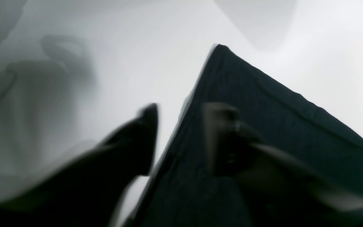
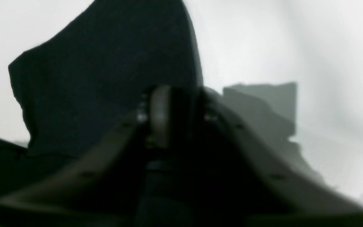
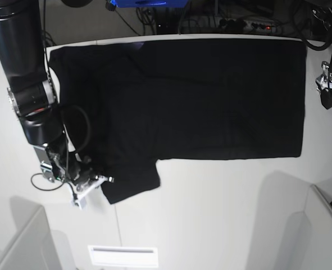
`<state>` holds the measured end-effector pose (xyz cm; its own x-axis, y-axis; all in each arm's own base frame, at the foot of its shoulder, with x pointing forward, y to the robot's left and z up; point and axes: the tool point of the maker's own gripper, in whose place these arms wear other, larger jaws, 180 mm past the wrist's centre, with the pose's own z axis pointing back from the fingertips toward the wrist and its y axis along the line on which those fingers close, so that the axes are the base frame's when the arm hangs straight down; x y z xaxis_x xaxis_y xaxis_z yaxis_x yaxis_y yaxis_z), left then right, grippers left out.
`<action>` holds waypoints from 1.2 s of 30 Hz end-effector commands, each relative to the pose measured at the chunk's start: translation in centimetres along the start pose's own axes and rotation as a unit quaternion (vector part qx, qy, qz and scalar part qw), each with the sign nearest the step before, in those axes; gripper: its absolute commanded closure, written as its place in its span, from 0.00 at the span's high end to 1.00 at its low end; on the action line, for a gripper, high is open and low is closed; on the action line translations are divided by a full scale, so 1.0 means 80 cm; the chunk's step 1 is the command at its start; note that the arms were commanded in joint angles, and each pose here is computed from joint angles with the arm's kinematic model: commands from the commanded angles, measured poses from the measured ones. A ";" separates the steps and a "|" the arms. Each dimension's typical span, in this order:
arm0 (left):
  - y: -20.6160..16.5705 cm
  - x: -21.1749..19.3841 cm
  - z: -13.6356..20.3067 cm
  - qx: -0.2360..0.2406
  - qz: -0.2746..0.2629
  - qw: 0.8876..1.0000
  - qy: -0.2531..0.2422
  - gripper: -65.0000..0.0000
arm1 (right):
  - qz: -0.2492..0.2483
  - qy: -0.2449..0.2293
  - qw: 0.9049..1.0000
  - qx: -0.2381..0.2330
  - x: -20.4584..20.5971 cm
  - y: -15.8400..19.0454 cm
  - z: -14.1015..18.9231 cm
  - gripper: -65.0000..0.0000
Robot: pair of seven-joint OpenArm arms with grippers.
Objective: Fold the T-shirt properly
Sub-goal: 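Grasp the hem corners with both grippers, left reaching the hem beside it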
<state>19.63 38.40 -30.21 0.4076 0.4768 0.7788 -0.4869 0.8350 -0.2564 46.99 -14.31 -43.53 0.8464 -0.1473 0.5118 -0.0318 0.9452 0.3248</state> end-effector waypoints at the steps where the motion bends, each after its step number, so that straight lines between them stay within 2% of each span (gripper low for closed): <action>1: -0.004 0.022 0.000 -0.007 -0.004 1.000 -0.026 0.69 | 0.004 -0.013 1.000 0.001 0.023 0.003 0.007 0.02; 3: -0.004 0.027 -0.011 -0.010 0.002 1.000 -0.028 0.85 | 0.003 -0.014 1.000 0.002 0.025 0.003 0.008 0.00; 5: -0.003 0.036 -0.026 -0.014 0.010 0.999 -0.028 0.90 | 0.003 -0.014 1.000 0.002 0.025 0.003 0.008 0.00; 13: -0.014 0.059 -0.111 -0.035 0.028 0.999 0.011 0.90 | 0.003 -0.013 1.000 0.002 0.024 0.003 0.008 0.00; 17: -0.027 0.061 -0.149 -0.028 -0.001 0.999 0.041 0.90 | 0.003 -0.013 1.000 0.002 0.024 0.003 0.008 0.00; 21: -0.033 0.068 -0.175 -0.003 -0.032 0.998 0.052 0.90 | 0.003 -0.013 1.000 0.002 0.024 0.003 0.008 0.00; 25: -0.035 0.072 -0.195 0.014 -0.041 0.997 0.065 0.90 | 0.003 -0.013 1.000 0.002 0.024 0.003 0.008 0.00; 36: -0.074 0.039 -0.252 0.003 -0.075 0.992 0.104 0.90 | 0.002 -0.013 1.000 0.003 0.024 0.004 0.008 0.00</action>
<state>37.76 38.99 -40.55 0.6772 0.4108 0.6105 -0.4131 0.8988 -0.1466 46.87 -14.11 -43.61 0.8494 -0.1530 0.5051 -0.0284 0.9424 0.3332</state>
